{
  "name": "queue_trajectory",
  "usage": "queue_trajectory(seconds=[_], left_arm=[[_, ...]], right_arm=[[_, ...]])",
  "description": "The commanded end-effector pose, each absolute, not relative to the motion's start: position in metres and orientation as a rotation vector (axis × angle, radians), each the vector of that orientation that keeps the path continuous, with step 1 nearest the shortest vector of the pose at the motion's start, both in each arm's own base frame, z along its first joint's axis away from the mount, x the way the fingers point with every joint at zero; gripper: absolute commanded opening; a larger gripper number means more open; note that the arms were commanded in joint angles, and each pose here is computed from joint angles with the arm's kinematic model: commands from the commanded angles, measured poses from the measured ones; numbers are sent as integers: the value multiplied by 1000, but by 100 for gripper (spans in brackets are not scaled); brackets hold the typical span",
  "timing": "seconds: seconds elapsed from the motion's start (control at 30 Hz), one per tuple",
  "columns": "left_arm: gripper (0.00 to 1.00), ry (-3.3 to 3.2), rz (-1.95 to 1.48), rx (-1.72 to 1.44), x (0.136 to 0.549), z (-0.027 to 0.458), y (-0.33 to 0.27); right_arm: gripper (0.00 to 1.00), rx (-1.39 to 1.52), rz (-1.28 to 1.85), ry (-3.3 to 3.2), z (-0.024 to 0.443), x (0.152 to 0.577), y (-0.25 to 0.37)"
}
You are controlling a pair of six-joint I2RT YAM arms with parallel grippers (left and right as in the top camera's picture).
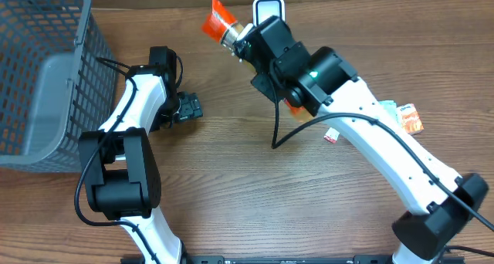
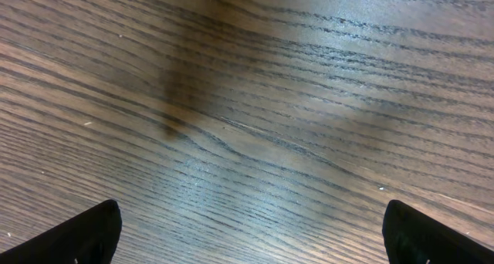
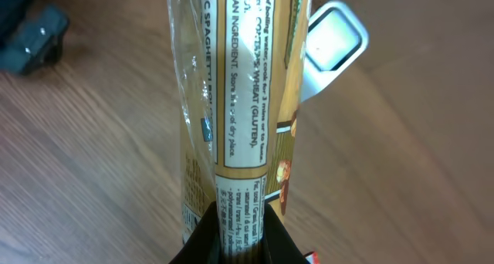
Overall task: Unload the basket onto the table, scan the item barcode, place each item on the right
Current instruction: 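Lift the spaghetti pack with the right gripper toward the white scanner, then hold the spaghetti pack barcode in front of the white scanner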
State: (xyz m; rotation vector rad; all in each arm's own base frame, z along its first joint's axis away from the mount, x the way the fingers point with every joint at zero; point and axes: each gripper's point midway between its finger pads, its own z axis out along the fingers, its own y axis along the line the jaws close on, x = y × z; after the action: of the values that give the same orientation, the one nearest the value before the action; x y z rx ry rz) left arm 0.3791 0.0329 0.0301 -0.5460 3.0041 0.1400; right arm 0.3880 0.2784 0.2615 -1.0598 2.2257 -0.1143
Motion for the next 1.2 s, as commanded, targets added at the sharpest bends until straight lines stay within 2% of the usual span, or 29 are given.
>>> queue_trajectory(seconds=[0.0, 0.27, 0.5, 0.93, 1.17], left_arm=[[100, 2987, 155, -569, 382, 33, 36], [100, 2987, 155, -569, 382, 33, 36], [100, 2987, 155, -569, 382, 33, 36], [100, 2987, 155, -569, 382, 33, 36], [100, 2987, 155, -569, 382, 33, 36]], right_arm=[[3, -1034, -168, 2128, 296, 396, 270], [3, -1077, -288, 2094, 276, 438, 259], [3, -1013, -339, 1979, 309, 485, 252], [3, -1113, -645, 1645, 285, 575, 291], [4, -1150, -802, 1440, 276, 607, 313]])
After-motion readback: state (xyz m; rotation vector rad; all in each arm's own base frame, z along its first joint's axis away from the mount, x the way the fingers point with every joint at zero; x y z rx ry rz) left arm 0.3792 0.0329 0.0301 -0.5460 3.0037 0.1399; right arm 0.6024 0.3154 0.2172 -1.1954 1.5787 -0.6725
